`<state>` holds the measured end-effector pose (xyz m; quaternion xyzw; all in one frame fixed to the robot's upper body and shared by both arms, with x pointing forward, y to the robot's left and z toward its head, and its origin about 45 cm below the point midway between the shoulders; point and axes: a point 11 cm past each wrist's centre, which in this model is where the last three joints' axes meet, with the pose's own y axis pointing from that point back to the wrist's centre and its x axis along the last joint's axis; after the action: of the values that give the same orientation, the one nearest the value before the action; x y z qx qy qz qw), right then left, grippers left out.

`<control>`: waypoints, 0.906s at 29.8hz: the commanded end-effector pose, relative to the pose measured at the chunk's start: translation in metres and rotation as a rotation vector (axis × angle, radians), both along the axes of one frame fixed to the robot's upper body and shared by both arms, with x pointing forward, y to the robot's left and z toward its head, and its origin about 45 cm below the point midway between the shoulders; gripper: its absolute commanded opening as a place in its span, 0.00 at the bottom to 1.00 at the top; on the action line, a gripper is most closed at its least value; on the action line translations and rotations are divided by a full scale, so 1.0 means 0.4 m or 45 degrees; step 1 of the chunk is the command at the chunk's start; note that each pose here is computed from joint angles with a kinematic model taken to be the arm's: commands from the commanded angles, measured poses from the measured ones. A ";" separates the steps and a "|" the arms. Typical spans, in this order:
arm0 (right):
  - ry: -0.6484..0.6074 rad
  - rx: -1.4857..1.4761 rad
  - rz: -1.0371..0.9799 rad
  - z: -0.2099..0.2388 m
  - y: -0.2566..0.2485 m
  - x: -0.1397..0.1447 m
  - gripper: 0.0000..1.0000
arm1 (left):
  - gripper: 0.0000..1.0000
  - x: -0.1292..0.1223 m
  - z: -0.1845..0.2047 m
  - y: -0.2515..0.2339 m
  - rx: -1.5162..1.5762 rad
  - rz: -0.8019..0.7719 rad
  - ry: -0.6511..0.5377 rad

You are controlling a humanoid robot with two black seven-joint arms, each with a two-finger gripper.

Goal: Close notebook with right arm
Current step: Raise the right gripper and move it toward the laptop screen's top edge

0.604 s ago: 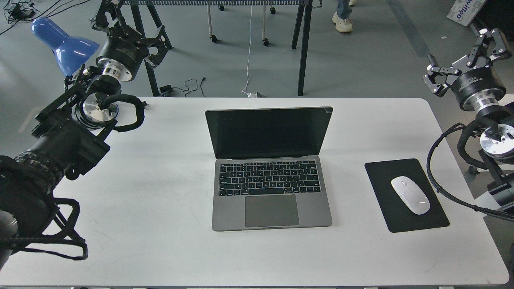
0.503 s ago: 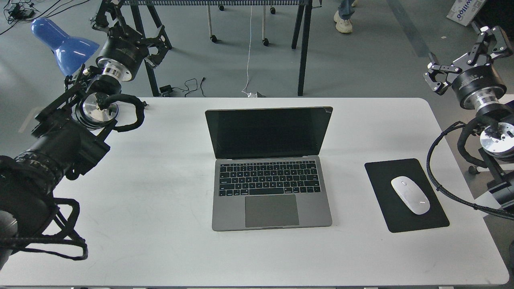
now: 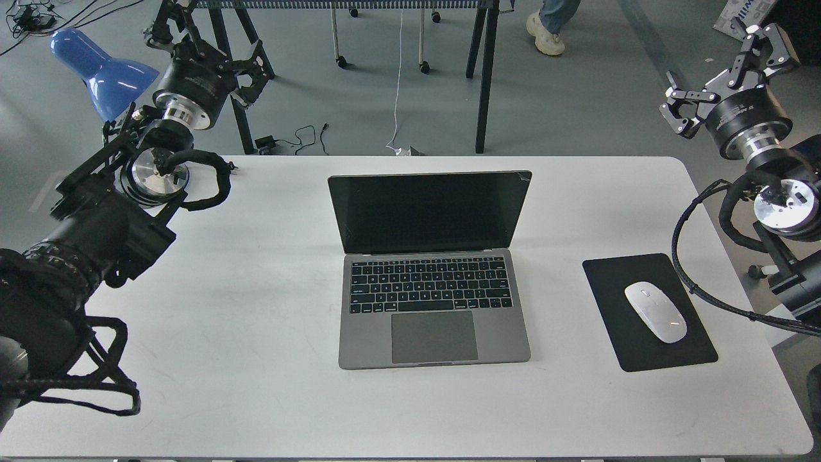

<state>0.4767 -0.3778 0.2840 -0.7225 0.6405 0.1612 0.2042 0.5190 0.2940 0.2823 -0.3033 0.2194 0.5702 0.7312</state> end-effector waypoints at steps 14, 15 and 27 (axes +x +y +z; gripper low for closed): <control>0.110 -0.108 0.253 -0.079 0.285 0.067 1.00 | 1.00 0.000 0.000 -0.001 0.002 -0.001 0.001; 0.117 -0.117 0.264 -0.085 0.293 0.065 1.00 | 1.00 0.000 0.000 -0.001 0.002 -0.001 0.001; 0.151 -0.202 0.434 -0.127 0.390 0.025 1.00 | 1.00 0.000 -0.001 -0.001 0.004 -0.002 0.001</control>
<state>0.4895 -0.2243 0.2367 -0.8212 0.5343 0.1826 0.0823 0.5189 0.2936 0.2820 -0.3018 0.2192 0.5701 0.7320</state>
